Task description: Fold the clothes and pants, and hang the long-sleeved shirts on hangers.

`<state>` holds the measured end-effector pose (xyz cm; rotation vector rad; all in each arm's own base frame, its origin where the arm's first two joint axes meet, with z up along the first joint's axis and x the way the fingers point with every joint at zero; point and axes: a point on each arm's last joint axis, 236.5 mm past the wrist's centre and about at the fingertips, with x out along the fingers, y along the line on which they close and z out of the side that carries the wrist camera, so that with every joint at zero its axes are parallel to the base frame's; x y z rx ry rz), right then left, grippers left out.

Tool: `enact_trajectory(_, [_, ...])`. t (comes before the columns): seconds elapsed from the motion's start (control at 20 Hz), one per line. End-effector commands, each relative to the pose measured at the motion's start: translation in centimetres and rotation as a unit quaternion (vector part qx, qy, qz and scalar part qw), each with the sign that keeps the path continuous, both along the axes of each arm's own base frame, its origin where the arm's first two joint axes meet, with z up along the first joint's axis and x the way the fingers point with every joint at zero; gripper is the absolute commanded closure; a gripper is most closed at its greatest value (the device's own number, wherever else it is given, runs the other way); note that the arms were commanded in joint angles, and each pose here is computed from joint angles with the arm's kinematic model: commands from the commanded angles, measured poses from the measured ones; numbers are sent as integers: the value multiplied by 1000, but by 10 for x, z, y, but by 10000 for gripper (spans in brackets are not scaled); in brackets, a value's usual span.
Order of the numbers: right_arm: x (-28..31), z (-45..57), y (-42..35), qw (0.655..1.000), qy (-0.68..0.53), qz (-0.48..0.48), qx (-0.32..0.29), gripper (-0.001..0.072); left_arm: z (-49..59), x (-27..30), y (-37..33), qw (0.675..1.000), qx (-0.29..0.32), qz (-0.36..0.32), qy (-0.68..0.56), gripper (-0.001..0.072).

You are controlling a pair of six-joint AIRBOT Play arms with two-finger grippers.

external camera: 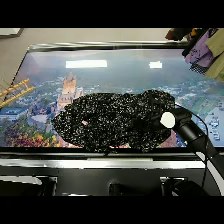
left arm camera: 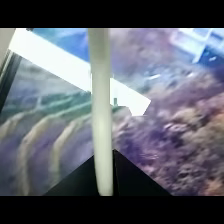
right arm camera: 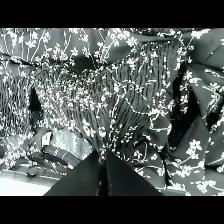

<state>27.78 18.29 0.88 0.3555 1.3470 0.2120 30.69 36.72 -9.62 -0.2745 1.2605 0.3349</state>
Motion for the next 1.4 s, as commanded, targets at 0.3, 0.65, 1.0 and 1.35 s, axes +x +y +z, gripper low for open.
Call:
enact_trajectory(0.3, [-3,0,-1,1000,5,1,-2,671,74,76,-13,993,65,-55,-76,683])
enact_trajectory(0.65, [-3,-1,-3,1000,3,4,-8,672,198,129,-19,959,179,-21,-220,684])
enact_trajectory(1.0, [-1,-2,-8,1000,4,-6,-17,672,271,158,-169,942,108,-121,-295,686])
enact_trajectory(1.35, [-9,-11,-32,994,44,-82,-54,672,191,20,-415,901,-12,-388,-195,685])
